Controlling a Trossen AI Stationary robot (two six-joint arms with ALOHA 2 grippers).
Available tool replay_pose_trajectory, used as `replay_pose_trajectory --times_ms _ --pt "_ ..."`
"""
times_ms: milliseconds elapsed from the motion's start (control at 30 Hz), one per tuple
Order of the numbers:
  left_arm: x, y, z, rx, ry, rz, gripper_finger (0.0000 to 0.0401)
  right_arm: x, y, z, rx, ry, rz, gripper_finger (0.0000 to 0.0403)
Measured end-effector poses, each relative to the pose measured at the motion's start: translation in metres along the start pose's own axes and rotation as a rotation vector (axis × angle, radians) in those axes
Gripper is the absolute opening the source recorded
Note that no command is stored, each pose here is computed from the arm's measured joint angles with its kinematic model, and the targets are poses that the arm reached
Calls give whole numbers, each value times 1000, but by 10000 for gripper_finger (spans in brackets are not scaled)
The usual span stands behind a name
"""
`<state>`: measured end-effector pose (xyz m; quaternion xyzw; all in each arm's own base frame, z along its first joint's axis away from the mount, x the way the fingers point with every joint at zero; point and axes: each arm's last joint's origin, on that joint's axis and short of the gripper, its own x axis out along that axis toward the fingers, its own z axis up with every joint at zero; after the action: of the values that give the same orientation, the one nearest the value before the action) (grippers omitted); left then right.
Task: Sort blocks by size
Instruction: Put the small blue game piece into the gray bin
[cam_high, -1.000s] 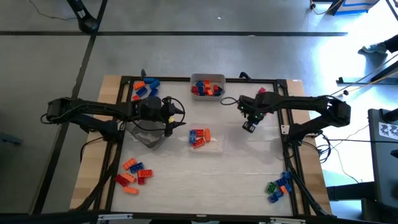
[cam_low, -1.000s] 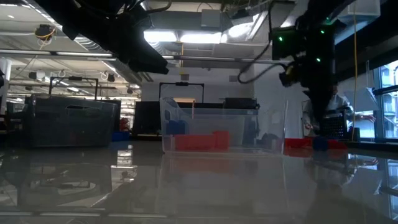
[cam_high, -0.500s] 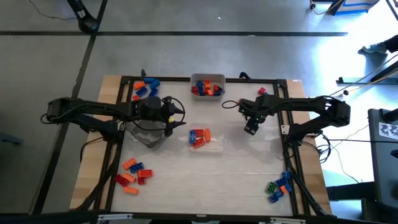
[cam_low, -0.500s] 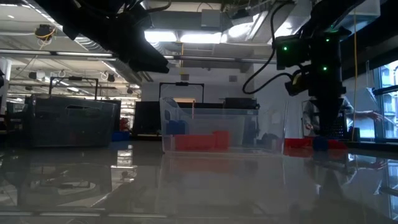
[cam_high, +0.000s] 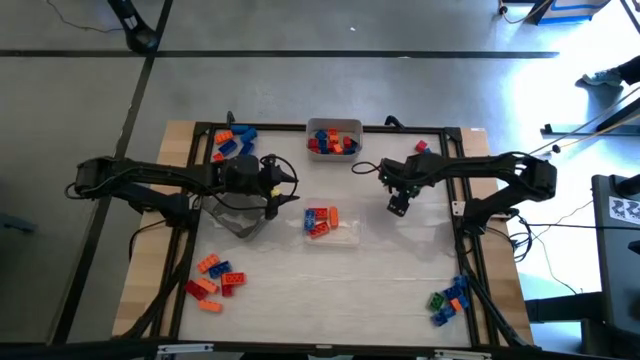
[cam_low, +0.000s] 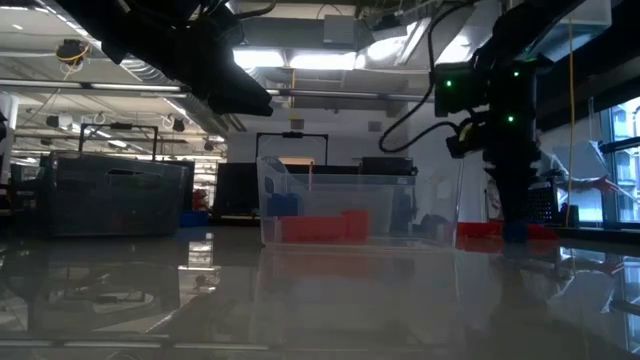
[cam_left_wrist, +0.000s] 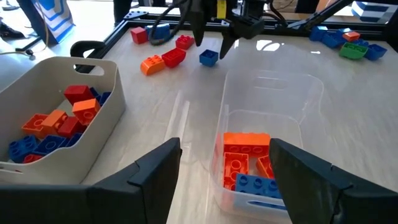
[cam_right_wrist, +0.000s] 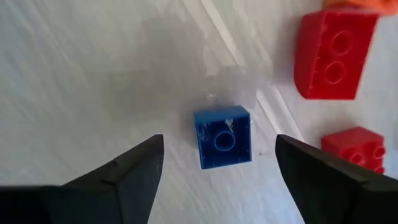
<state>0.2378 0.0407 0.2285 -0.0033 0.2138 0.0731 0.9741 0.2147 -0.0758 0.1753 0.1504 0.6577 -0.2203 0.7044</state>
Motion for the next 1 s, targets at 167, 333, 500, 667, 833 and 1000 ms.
replay_pose_trajectory --times_ms 167,333,500,667,833,1000 --pt "0 0 0 1 0 0 232 9 1 2 -4 32 -16 276" --pt "0 0 0 0 0 0 232 17 2 4 -11 61 -39 240" --pt "0 0 0 0 0 0 232 23 3 6 -35 84 -42 205" --pt "0 0 0 0 0 0 232 24 3 7 -36 86 -42 156" --pt "0 0 0 0 0 0 232 24 3 6 -61 87 -41 126" --pt "0 0 0 0 0 0 232 15 3 5 -59 55 -15 130"
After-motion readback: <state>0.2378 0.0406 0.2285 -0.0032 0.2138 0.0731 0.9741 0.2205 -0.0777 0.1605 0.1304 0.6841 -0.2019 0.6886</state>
